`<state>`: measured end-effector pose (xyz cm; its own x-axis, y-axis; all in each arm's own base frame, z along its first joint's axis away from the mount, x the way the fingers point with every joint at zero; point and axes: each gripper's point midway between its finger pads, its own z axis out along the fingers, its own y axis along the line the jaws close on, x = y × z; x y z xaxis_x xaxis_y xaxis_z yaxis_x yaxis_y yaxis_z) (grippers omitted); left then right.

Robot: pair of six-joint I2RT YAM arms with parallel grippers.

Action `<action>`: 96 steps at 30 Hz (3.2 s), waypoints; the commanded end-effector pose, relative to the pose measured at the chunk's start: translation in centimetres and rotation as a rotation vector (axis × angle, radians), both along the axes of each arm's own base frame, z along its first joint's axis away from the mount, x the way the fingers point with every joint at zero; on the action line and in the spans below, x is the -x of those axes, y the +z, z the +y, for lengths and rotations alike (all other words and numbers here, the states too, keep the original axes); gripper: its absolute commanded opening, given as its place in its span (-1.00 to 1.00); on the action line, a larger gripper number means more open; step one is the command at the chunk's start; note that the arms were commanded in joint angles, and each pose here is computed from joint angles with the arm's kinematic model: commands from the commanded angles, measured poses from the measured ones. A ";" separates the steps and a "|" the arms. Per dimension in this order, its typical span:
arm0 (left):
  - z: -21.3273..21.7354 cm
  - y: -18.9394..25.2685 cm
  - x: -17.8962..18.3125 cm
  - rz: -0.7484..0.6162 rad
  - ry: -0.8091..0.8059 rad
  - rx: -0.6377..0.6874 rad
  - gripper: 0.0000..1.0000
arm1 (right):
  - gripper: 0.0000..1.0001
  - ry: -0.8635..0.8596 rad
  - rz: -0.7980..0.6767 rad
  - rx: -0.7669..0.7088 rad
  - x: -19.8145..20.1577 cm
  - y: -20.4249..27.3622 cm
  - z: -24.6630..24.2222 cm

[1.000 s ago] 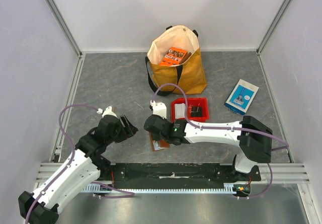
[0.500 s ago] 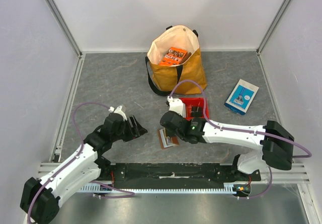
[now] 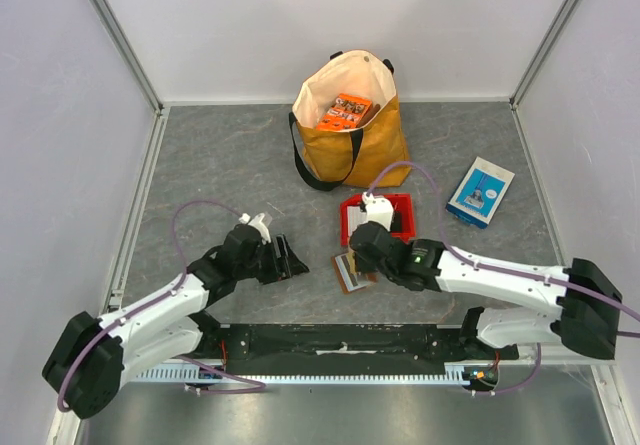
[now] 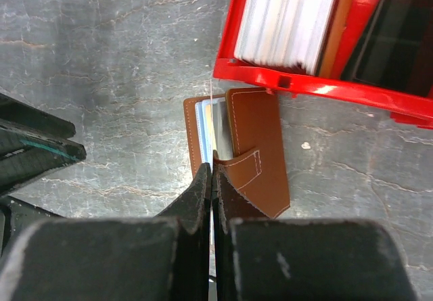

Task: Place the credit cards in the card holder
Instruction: Open the card holder at the center of the board.

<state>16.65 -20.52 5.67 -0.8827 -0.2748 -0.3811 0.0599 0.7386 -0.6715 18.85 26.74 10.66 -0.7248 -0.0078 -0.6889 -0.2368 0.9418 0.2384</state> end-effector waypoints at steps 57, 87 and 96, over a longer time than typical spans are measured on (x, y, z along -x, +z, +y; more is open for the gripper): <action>-18.4 -1.7 0.6 0.084 -0.069 0.210 -0.97 | -1.00 -0.047 -0.003 0.015 -1.3 -0.3 -9.3; -19.8 -2.5 1.5 0.098 0.002 0.301 -0.02 | -1.00 -0.055 -0.022 0.027 -1.5 0.4 -10.3; -18.7 -2.9 0.4 0.075 0.088 0.289 -0.31 | -1.00 -0.048 -0.015 0.019 -1.4 0.3 -10.2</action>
